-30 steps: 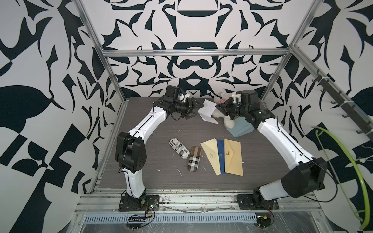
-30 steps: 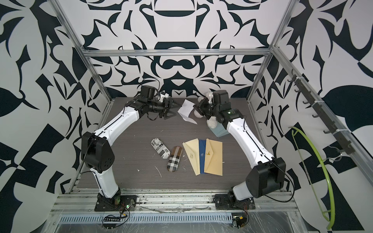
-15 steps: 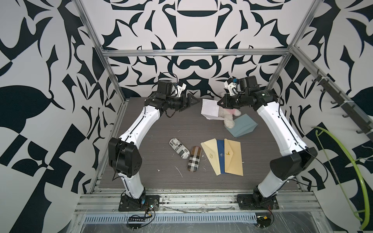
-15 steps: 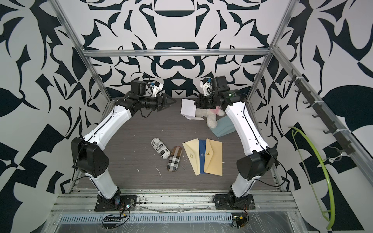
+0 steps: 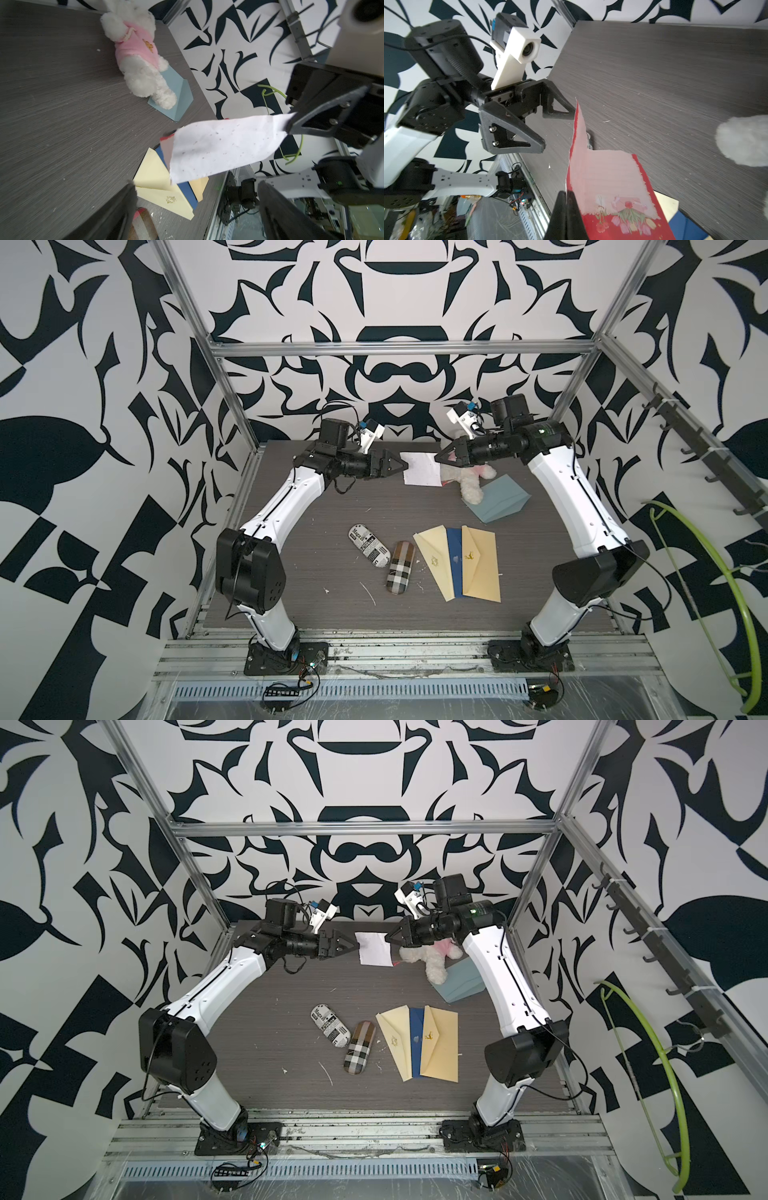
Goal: Take the letter paper out of the envelope
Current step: Unfold the letter paper.
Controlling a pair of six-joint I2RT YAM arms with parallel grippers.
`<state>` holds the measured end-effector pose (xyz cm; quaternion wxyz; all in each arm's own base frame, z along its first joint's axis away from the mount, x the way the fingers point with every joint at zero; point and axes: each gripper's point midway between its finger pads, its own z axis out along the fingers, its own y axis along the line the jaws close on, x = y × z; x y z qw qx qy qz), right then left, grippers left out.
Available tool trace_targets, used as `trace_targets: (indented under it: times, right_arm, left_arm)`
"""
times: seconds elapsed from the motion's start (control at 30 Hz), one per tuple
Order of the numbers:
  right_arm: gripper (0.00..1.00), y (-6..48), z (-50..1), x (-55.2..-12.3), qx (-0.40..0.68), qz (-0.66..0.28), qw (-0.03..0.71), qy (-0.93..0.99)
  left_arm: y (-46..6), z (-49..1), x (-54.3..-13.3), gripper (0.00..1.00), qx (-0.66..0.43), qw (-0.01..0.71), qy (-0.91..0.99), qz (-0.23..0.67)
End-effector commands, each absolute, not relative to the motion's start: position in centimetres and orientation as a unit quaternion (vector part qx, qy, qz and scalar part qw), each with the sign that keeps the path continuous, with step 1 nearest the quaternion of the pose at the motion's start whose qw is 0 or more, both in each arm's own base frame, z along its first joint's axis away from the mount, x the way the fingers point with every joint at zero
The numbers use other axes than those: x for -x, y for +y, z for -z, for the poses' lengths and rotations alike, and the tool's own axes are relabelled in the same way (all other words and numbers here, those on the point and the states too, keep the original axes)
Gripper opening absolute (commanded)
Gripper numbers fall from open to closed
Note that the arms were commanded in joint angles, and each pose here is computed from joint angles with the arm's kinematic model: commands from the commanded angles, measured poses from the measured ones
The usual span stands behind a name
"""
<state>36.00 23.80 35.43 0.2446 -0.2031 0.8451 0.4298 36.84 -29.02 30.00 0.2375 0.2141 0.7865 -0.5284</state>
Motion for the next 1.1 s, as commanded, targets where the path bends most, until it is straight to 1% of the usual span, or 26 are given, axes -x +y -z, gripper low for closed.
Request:
trace_targets:
  times: [0.0,0.13,0.37,0.5,0.63,0.73,0.77,0.87,0.93,0.97,1.07]
  right_arm:
    - [0.0,25.2,-36.7,-34.4,0.234,-0.488,0.223,0.811]
    - [0.0,26.2,-37.4,-34.2,0.237,-0.538,0.198,0.785]
    - [0.0,26.9,-37.9,-34.0,0.238,-0.582,0.172,0.758]
    - [0.0,27.3,-38.1,-34.3,0.234,-0.603,0.158,0.746]
    - [0.0,27.6,-38.3,-34.8,0.232,-0.61,0.157,0.742]
    - [0.0,27.8,-38.1,-35.4,0.229,-0.614,0.152,0.74]
    - [0.0,27.8,-38.1,-35.6,0.228,-0.615,0.152,0.739]
    - [0.0,27.9,-38.0,-36.0,0.227,-0.617,0.154,0.738]
    - [0.0,27.9,-37.9,-36.5,0.225,-0.616,0.156,0.739]
    - [0.0,27.8,-37.7,-36.7,0.224,-0.615,0.156,0.74]
    - [0.0,27.8,-37.4,-37.4,0.218,-0.612,0.159,0.743]
  left_arm:
    - [-28.9,-32.4,-34.2,0.96,-0.286,0.249,0.735,0.563]
    - [-28.2,-31.5,-33.4,0.97,-0.295,0.237,0.738,0.558]
    - [-26.2,-31.0,-33.5,0.96,-0.278,0.24,0.738,0.566]
    - [-26.1,-30.9,-33.1,0.93,-0.277,0.225,0.729,0.584]
    - [-26.4,-30.6,-33.1,0.86,-0.269,0.211,0.726,0.596]
    - [-26.5,-30.9,-33.3,0.71,-0.264,0.209,0.726,0.6]
    - [-26.5,-31.0,-33.4,0.63,-0.262,0.207,0.726,0.601]
    - [-26.6,-31.3,-33.6,0.35,-0.257,0.201,0.725,0.606]
    - [-26.6,-31.4,-33.7,0.2,-0.254,0.2,0.727,0.606]
    - [-26.6,-31.5,-33.8,0.15,-0.252,0.201,0.729,0.604]
    - [-26.6,-31.7,-33.9,0.08,-0.249,0.203,0.729,0.604]
